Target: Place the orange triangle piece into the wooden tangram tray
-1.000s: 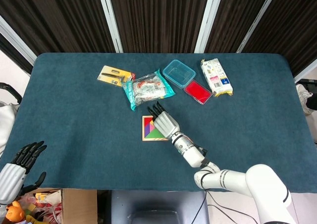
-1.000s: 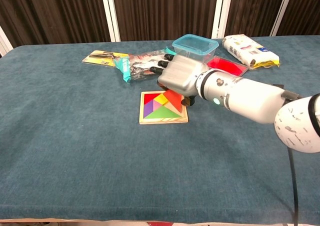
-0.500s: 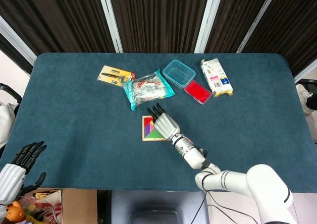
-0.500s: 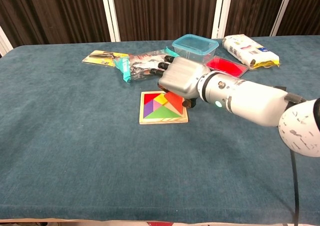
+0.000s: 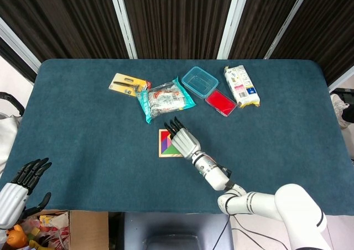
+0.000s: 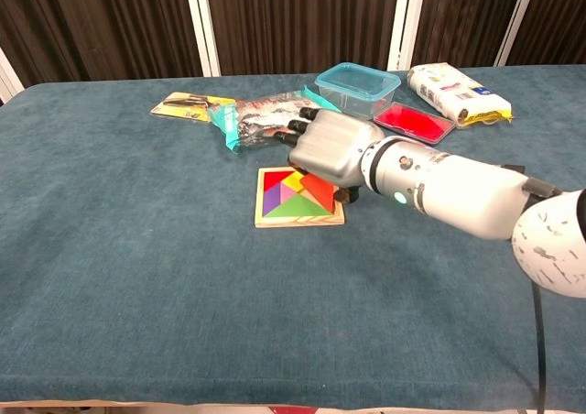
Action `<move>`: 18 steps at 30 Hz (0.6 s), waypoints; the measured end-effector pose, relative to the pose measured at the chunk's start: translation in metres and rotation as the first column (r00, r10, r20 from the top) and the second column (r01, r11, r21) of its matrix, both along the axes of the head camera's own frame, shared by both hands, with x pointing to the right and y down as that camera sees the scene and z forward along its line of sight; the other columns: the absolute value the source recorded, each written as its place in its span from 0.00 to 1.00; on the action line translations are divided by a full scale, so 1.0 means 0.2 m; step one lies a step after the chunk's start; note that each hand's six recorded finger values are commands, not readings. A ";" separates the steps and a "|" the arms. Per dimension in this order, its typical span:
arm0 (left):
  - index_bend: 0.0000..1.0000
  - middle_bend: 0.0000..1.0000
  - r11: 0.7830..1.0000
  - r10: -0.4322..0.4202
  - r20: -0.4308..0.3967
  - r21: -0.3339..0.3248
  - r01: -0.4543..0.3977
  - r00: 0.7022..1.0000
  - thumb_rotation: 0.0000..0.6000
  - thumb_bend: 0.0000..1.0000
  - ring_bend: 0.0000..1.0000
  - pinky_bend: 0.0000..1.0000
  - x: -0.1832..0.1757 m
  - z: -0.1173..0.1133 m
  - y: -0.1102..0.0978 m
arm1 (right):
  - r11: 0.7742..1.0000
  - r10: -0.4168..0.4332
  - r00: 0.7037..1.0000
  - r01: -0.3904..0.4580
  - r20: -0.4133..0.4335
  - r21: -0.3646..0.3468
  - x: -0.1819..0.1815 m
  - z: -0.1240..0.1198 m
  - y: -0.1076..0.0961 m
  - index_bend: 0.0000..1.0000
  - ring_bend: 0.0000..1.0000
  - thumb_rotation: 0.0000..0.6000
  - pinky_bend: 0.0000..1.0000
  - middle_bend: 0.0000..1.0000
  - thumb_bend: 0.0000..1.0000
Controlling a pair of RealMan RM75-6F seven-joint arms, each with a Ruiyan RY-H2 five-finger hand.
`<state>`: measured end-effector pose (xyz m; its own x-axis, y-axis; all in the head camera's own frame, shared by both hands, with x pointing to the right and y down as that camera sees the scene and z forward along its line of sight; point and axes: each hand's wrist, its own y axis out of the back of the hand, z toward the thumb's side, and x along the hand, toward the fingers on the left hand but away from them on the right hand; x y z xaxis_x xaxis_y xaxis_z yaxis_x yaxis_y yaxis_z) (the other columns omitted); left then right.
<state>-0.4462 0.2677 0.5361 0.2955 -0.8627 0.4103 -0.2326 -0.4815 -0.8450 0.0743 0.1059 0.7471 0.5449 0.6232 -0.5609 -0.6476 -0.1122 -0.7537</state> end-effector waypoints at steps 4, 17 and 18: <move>0.00 0.02 1.000 0.000 0.000 0.000 0.000 1.000 1.00 0.46 0.05 0.12 0.00 0.00 0.00 | 1.000 0.000 1.000 0.000 -0.006 0.002 0.00 0.00 0.00 0.49 0.00 1.00 0.00 0.00 0.44; 0.00 0.02 1.000 0.000 0.001 -0.002 0.000 1.000 1.00 0.46 0.05 0.12 0.00 0.00 0.00 | 1.000 0.004 1.000 -0.004 -0.012 -0.002 0.01 0.00 0.00 0.45 0.00 1.00 0.00 0.00 0.44; 0.00 0.02 1.000 -0.001 0.001 -0.002 0.001 1.000 1.00 0.46 0.05 0.12 0.00 0.00 0.00 | 1.000 0.003 1.000 -0.003 -0.013 -0.002 0.01 0.00 0.00 0.44 0.00 1.00 0.00 0.00 0.44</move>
<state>-0.4456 0.2670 0.5370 0.2946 -0.8621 0.4123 -0.2320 -0.4831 -0.8442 0.0761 0.1061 0.7475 0.5357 0.6238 -0.5691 -0.6568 -0.1157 -0.7451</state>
